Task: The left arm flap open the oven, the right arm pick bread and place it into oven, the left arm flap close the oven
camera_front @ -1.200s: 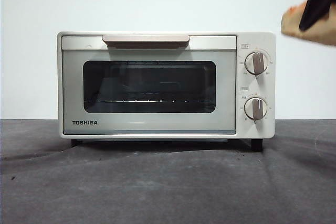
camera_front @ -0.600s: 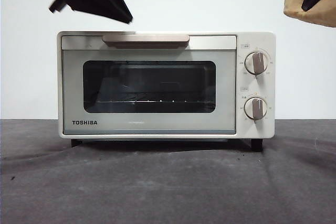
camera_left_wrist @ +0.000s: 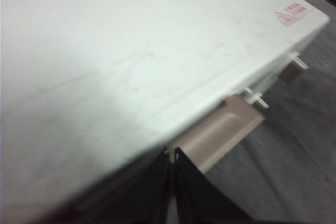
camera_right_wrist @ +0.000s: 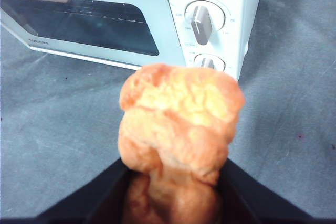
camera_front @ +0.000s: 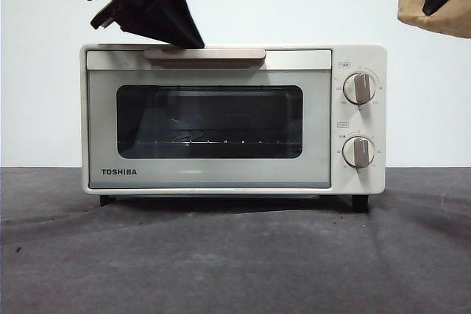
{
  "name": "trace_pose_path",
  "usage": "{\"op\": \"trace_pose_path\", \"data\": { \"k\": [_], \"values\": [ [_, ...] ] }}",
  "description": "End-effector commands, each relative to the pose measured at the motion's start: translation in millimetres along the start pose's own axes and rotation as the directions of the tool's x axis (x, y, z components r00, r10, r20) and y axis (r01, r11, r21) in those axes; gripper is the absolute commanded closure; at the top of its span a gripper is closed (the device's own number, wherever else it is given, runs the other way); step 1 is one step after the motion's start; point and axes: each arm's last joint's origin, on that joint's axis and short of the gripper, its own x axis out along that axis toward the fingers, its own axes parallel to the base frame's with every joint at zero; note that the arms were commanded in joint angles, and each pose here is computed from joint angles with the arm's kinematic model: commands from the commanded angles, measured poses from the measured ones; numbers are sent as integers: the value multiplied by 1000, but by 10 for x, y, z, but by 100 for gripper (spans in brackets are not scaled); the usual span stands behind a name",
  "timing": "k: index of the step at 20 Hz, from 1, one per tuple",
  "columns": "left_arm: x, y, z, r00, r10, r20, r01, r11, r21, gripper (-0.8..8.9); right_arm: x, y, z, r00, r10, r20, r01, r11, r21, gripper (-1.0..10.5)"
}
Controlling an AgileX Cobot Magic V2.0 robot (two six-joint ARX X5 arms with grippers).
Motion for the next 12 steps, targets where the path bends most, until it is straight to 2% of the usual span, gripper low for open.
{"op": "trace_pose_path", "data": {
  "k": [1, 7, 12],
  "values": [
    [91, -93, -68, 997, -25, -77, 26, 1000, 13, 796, -35, 27, 54, 1000, 12, 24, -12, 1000, -15, 756],
    [112, -326, -204, 975, -80, -207, 86, 996, 21, 797, -36, 29, 61, 999, 14, 30, -14, 1000, -16, 756],
    [89, -542, -377, 923, -118, -366, 133, 991, 17, 797, -36, 29, 61, 999, 14, 30, -14, 1000, -17, 756]
  ]
}}
